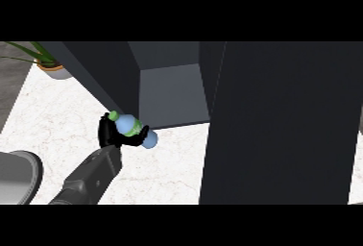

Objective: Pick up the bottled water, place it into the cabinet and close the cabinet

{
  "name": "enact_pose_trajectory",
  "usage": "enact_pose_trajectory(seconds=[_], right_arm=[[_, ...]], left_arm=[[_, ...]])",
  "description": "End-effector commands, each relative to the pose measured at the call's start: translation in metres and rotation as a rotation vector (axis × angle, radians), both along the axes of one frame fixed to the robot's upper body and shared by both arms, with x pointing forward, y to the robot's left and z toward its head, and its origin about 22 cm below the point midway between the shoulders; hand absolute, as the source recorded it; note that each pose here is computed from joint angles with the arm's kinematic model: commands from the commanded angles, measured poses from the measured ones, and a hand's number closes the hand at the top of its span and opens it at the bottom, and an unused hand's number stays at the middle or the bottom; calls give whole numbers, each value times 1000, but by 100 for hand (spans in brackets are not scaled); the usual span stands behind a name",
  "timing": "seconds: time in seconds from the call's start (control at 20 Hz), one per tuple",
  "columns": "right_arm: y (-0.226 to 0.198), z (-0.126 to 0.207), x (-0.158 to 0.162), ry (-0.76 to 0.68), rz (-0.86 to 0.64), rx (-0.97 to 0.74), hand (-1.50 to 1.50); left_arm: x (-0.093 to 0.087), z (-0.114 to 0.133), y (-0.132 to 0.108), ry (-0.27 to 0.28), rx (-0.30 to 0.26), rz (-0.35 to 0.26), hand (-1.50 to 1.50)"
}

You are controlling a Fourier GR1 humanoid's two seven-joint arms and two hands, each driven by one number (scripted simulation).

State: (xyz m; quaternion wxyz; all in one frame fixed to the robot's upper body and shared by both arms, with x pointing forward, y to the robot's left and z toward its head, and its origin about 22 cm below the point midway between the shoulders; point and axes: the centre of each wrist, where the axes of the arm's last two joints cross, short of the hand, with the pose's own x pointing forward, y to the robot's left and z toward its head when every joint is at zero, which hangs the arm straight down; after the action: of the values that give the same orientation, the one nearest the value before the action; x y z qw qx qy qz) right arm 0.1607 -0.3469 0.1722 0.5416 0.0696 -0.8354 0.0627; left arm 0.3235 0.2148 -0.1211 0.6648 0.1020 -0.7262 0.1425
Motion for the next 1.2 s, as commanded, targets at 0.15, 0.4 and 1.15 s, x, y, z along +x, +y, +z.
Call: enact_pose_trajectory(seconds=[0.15, 0.4, 1.15], right_arm=[[-4, -2, 3, 12, 24, 0, -150], [-4, 3, 2, -28, 23, 10, -150], [-9, -3, 10, -6, 33, 18, -150]], left_arm=[[73, 82, -68, -81, -23, -95, 150], [64, 69, -68, -95, -11, -74, -150], [78, 88, -62, -139, 90, -63, -150]])
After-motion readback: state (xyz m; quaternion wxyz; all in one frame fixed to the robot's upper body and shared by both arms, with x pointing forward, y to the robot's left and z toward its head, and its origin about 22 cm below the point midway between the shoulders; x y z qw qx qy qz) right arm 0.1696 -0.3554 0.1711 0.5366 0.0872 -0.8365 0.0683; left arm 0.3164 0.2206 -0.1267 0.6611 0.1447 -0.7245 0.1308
